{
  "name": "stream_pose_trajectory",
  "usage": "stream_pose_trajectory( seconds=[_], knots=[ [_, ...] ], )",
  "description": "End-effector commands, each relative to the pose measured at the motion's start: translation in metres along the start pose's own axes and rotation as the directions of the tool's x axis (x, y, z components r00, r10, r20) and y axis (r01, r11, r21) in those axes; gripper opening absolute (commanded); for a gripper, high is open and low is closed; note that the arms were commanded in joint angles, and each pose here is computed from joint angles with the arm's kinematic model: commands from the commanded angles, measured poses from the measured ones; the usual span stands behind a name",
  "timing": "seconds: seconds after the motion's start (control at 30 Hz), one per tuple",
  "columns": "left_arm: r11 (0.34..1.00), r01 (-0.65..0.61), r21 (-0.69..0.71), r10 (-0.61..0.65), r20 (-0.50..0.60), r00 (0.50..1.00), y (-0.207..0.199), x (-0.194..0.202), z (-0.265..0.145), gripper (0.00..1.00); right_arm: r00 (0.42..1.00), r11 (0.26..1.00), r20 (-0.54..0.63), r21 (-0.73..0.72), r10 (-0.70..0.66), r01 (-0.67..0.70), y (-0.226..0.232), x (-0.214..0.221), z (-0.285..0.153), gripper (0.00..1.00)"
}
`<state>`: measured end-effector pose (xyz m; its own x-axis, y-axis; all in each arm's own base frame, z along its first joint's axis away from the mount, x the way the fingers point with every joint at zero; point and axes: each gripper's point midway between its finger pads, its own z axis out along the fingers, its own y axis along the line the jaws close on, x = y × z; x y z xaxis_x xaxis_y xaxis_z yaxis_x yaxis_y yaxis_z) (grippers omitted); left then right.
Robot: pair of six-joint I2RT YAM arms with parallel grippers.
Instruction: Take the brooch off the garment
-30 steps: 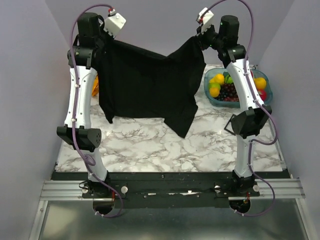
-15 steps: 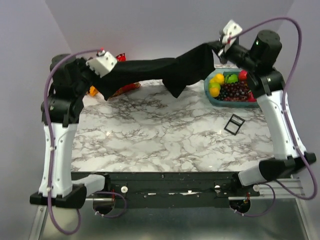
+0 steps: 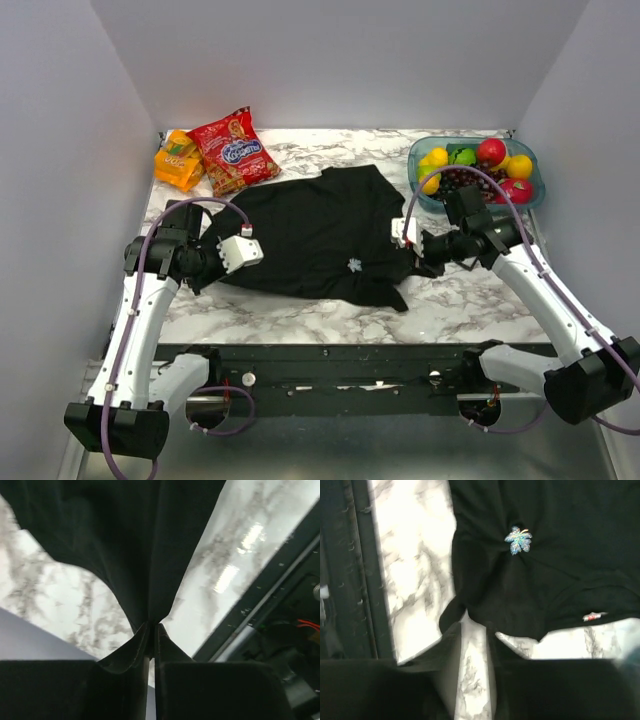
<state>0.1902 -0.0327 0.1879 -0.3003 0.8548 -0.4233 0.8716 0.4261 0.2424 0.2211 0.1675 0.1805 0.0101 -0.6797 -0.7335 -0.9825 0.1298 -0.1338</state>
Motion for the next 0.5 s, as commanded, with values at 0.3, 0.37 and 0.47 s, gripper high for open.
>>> stream_pose_trajectory(
  seconds=[0.3,0.37,0.47],
  knots=[
    [0.960,0.208,0.186,-0.254,0.277,0.927,0.011,-0.080,0.036,0.47,0.997,0.996,0.074,-0.089,0.028,-0.022,-0.026,-0.038,0.021,0.46],
    [0.893,0.386,0.232,-0.444,0.316,0.838,0.031,-0.105,0.051,0.47,0.995,0.998,0.085,-0.037,-0.045,0.048,-0.044,-0.042,0.039,0.46],
    [0.779,0.546,0.307,-0.626,0.340,0.702,0.046,-0.128,0.073,0.48,0.978,0.978,0.040,0.044,-0.206,0.204,-0.061,-0.030,0.073,0.46]
  ],
)
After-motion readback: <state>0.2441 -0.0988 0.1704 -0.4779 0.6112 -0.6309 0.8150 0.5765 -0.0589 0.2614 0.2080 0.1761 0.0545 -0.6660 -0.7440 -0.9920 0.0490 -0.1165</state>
